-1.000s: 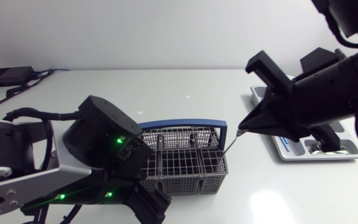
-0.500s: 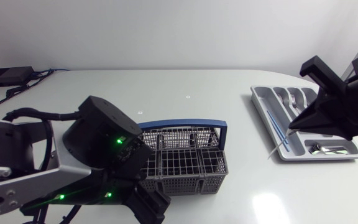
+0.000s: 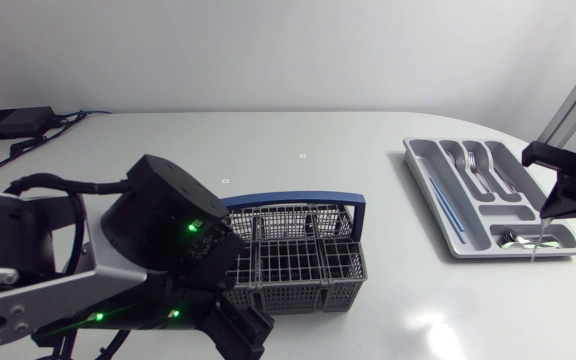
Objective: Unload the cutlery basket into the drawer organizer.
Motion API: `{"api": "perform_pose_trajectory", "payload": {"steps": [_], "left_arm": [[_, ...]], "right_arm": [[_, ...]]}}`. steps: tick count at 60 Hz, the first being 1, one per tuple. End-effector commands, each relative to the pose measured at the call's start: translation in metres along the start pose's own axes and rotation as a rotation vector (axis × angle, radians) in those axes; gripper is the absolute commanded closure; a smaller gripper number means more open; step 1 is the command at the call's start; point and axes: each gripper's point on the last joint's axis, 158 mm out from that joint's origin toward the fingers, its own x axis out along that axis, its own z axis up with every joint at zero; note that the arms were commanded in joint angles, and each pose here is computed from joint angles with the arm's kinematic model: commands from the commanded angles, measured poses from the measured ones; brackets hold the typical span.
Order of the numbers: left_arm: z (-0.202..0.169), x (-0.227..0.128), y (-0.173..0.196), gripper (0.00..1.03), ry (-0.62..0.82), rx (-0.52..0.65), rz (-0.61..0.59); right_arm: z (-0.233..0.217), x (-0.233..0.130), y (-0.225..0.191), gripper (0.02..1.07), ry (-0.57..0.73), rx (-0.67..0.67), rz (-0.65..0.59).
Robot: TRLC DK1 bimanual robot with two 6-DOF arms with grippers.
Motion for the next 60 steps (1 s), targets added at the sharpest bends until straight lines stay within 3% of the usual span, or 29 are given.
{"api": "perform_pose_trajectory", "payload": {"steps": [1, 31, 43, 60], "left_arm": [[-0.008, 0.001, 0.003, 0.06, 0.017, -0.003, 0.006], [-0.009, -0.002, 0.004, 0.06, 0.026, -0.008, 0.008], [-0.012, -0.002, 0.004, 0.06, 0.030, -0.011, 0.010], [-0.016, -0.004, 0.007, 0.06, 0.038, -0.020, 0.015]], "right_arm": [[0.011, 0.005, -0.017, 1.01, -0.008, -0.081, -0.086], [0.052, 0.076, -0.077, 1.01, -0.069, -0.259, -0.413], [0.074, 0.117, -0.094, 1.01, -0.060, -0.302, -0.481], [0.069, 0.160, -0.098, 0.99, -0.015, -0.377, -0.501]]}}
